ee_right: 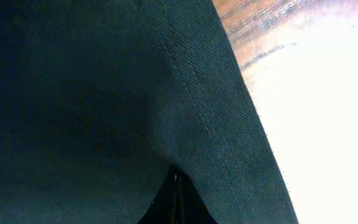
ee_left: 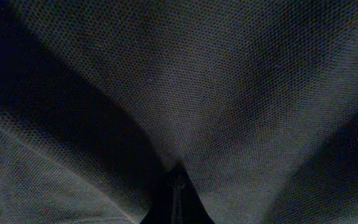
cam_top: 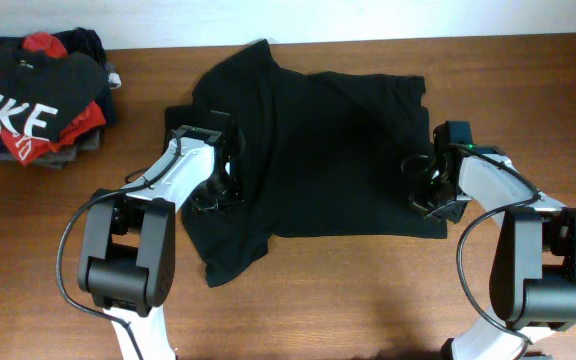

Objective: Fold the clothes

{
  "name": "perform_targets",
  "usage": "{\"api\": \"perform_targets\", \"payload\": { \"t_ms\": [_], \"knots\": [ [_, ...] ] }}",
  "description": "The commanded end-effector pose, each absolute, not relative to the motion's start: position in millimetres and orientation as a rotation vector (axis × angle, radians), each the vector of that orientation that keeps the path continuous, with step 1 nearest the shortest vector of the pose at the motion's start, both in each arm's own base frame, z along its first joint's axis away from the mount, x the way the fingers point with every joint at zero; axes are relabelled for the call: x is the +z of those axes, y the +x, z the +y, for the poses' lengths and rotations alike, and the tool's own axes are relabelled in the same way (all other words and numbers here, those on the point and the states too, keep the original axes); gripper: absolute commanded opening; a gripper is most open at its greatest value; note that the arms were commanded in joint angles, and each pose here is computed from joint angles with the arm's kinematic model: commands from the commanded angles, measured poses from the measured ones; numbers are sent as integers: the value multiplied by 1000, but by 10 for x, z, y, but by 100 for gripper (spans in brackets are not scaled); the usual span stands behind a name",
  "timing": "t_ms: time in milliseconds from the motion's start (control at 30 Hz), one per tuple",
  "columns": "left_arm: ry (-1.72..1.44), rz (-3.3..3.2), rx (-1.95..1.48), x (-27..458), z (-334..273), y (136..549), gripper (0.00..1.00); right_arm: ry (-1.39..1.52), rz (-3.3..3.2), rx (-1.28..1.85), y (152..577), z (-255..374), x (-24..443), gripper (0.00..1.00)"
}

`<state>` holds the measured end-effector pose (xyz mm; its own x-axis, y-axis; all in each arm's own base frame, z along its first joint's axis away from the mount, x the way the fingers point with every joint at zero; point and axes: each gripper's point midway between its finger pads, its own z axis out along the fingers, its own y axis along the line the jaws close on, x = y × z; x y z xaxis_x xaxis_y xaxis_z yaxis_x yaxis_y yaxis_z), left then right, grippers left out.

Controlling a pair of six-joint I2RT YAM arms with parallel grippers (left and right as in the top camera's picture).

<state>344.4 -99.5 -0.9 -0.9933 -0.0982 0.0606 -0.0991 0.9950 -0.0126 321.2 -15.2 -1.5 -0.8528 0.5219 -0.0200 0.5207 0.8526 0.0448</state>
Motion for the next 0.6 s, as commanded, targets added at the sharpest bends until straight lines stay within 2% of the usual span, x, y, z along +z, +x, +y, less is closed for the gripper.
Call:
{"api": "perform_targets", "payload": {
  "t_ms": [0, 267, 567],
  "knots": [
    [171, -3037, -8, -94, -922, 3313, 0, 834, 3025, -4, 3129, -191, -62, 4],
    [205, -2940, -55, -275, -825, 2964, 0, 898, 3051, -39, 3013, -211, -60, 4],
    [280, -2832, -93, -218, -664, 2745, 0, 952, 3096, -66, 2863, -203, -49, 4]
  ]
}}
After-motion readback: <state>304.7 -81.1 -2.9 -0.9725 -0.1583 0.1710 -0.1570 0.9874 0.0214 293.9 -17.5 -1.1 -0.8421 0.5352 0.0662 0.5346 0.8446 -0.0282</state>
